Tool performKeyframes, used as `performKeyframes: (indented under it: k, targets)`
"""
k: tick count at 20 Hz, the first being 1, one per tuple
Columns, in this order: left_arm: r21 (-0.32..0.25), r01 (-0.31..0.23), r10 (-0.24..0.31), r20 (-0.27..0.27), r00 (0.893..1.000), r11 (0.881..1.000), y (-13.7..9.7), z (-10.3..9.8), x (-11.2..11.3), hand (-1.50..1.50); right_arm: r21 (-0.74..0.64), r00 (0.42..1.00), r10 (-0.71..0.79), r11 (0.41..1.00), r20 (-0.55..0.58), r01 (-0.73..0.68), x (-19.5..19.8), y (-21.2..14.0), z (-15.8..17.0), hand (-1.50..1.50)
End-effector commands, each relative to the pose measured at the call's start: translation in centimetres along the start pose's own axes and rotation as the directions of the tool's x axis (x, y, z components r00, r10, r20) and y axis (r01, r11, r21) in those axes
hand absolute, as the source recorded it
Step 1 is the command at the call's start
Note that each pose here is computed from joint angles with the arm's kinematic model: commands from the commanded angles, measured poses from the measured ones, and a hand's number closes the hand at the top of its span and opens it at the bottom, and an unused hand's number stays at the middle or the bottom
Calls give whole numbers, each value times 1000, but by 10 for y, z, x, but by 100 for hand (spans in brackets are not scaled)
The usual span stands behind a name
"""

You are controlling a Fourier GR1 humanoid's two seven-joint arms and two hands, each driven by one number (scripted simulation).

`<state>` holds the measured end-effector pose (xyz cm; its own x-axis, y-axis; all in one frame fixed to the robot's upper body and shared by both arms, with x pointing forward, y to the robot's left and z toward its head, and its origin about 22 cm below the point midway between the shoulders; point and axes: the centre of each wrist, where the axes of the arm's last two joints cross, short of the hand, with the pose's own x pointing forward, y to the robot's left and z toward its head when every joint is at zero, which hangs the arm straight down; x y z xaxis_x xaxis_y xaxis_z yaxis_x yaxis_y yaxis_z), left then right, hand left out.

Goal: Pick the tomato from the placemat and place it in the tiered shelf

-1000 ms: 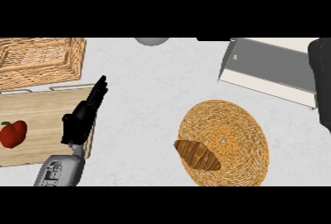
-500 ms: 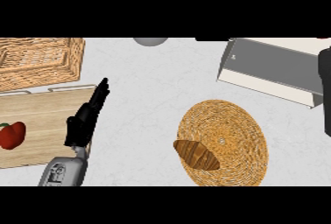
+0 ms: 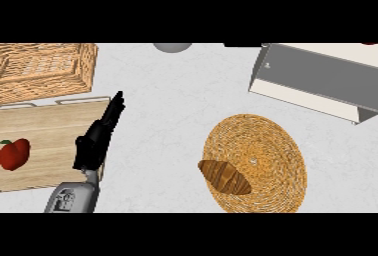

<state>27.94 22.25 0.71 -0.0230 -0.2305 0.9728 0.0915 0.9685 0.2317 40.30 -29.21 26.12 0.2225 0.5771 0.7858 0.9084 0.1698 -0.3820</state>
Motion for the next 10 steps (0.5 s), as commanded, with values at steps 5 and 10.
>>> performKeyframes:
  k: [5, 10]
  targets:
    - [-1, -4, 4, 13, 1000, 1000, 9, 0, 3, 0, -147, 961, -274, 953, -38, 266, 31, -50, -34, -150]
    - [19, -6, 7, -17, 1000, 1000, 8, -2, 13, 0, -239, 947, -305, 932, -102, 274, 31, -102, -31, -150]
